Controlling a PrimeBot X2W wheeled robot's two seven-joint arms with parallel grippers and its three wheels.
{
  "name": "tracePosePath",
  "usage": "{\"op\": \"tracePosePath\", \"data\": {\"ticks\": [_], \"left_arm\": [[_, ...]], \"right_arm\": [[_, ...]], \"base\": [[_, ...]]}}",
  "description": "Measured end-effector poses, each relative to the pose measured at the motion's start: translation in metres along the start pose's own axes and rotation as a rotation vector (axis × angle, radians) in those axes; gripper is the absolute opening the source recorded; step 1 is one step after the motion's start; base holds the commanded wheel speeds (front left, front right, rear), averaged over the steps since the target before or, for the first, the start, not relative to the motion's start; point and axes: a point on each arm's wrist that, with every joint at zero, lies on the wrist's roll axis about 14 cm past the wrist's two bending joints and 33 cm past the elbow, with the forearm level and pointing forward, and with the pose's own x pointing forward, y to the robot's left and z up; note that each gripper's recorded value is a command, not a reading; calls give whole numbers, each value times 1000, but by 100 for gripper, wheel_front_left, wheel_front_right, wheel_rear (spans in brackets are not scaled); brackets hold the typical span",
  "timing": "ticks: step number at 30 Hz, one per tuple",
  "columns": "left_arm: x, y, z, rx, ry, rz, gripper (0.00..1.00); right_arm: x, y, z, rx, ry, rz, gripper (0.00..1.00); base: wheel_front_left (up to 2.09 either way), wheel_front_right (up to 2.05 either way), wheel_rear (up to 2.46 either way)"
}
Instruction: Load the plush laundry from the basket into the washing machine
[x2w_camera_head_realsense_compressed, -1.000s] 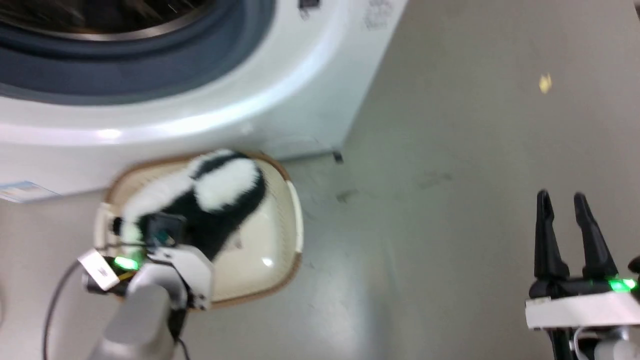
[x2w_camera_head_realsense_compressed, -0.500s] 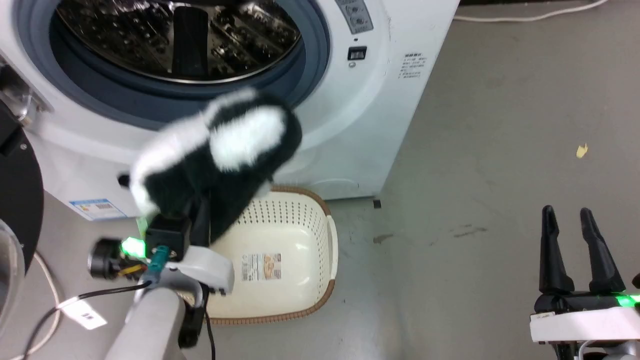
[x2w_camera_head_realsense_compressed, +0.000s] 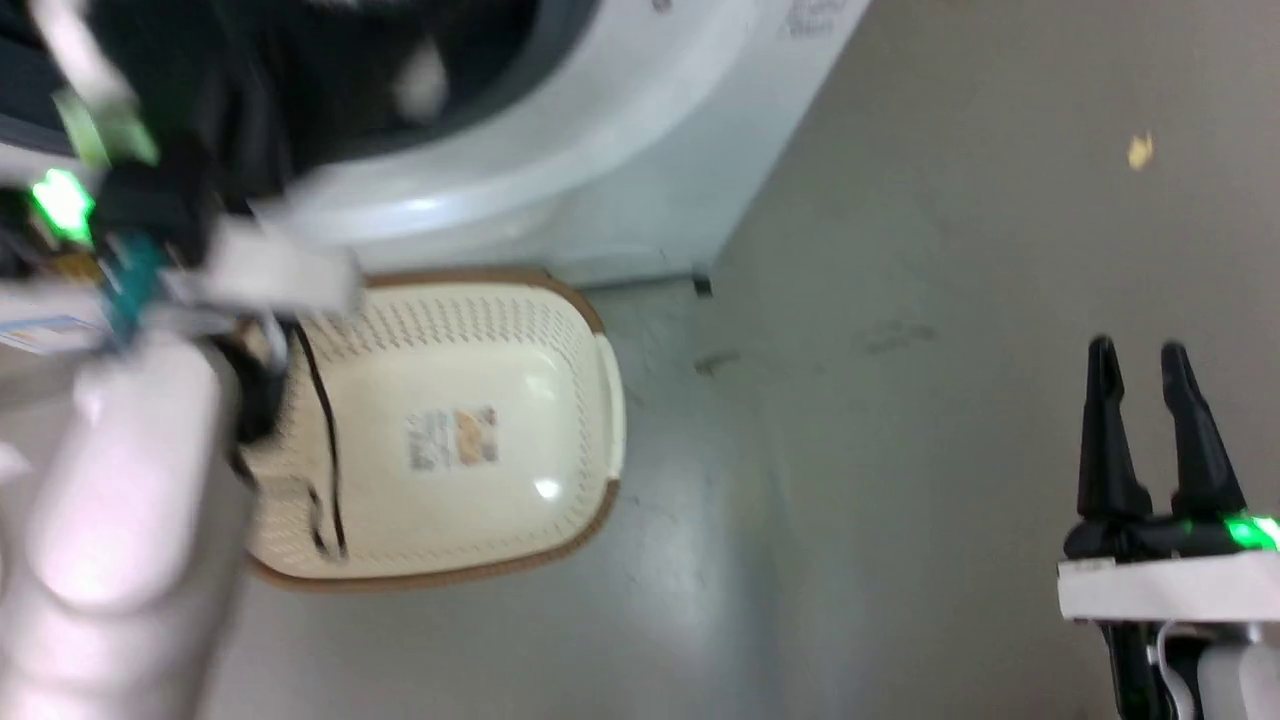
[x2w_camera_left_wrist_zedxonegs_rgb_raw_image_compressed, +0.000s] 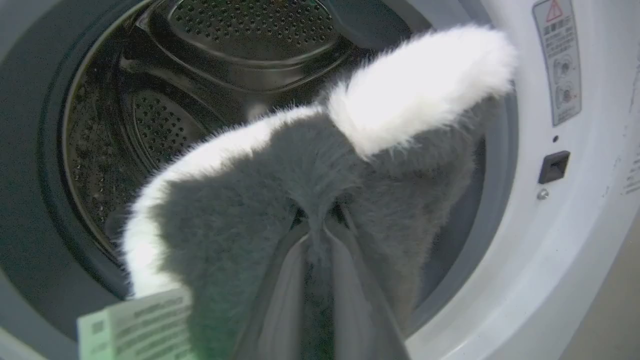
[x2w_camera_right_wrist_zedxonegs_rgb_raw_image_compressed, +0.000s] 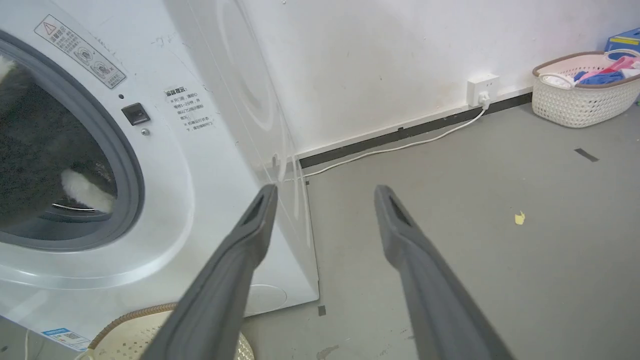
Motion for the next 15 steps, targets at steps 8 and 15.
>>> {"op": "tracePosePath", "data": {"ticks": [8,15], "left_arm": [[90,17,-28,83,56,-20,0],[143,46,-100,151,261,22,0]], "right_arm": [[17,-18,-29,6,64,-59,100],[17,-40,-49,-6,123,-127,100]], "base": [[0,0,0],[0,0,0]]}}
